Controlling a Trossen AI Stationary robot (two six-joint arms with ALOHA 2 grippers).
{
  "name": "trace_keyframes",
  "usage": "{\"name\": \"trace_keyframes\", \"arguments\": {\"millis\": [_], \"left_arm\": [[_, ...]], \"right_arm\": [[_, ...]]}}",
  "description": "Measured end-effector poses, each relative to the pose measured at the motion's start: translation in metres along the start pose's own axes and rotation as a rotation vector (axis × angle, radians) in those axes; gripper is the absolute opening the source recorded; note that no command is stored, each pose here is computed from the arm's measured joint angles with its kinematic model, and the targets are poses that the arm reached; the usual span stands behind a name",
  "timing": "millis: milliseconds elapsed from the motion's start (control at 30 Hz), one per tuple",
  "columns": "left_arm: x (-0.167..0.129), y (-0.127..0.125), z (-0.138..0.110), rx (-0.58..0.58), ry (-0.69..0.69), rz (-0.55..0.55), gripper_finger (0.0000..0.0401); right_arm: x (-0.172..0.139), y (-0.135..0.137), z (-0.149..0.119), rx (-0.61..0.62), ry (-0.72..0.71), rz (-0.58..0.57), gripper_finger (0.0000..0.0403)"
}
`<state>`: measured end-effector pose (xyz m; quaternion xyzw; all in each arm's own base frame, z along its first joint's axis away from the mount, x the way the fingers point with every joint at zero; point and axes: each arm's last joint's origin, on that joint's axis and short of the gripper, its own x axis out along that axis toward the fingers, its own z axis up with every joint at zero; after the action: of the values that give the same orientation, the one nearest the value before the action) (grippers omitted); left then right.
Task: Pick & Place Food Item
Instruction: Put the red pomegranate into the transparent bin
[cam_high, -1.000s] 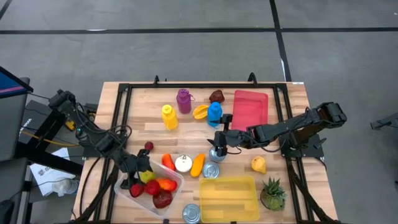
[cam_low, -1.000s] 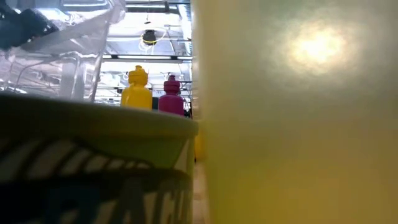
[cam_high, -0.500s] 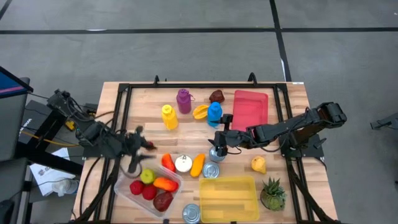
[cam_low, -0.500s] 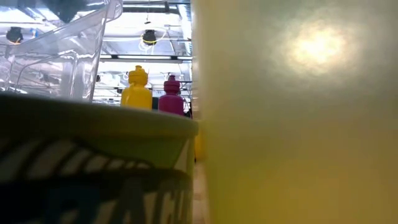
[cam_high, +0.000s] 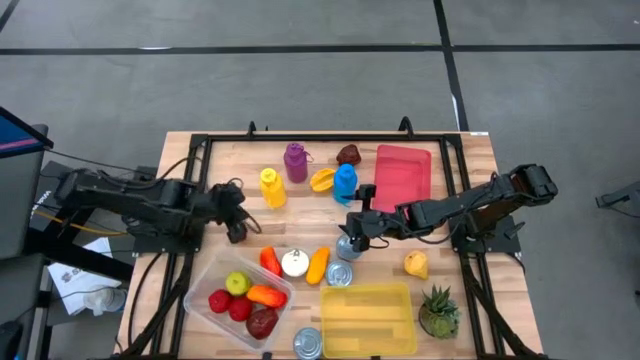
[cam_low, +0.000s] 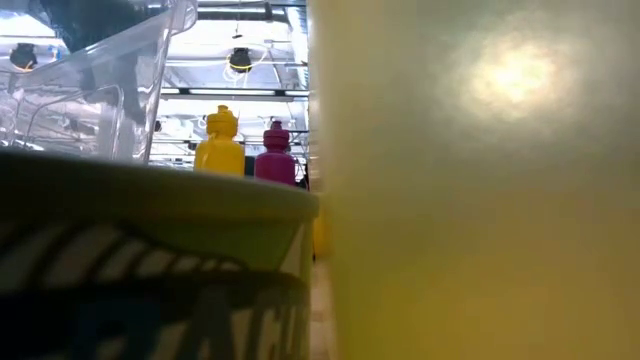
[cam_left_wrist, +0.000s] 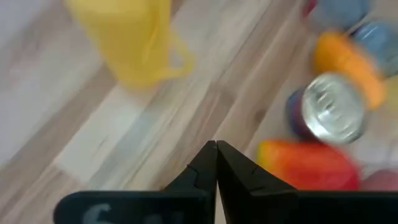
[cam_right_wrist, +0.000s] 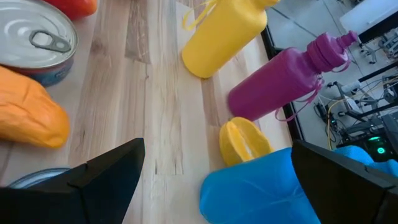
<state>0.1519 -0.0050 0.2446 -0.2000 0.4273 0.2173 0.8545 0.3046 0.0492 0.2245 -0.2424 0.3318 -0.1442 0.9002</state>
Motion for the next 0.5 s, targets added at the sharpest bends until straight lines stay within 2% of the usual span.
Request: {"name": "trace_keyframes", "arguments": {"millis": [267, 400, 500], "left_arm": [[0.02, 0.025, -0.004, -0.073, 0.308, 0.154, 0.0], [0.026, 0.029, -0.008, -0.093, 0.445, 0.159, 0.0], [0.033, 0.027, -0.009, -0.076, 0.53, 0.112, 0.0]], "right_arm": [[0.0, 0.001, -0.003, -0.02, 0.029, 0.01, 0.0391], [0.0, 0.001, -0.004, -0.028, 0.04, 0.013, 0.0391], [0.0, 0.001, -0.005, -0.029, 0.041, 0.014, 0.0391]]}}
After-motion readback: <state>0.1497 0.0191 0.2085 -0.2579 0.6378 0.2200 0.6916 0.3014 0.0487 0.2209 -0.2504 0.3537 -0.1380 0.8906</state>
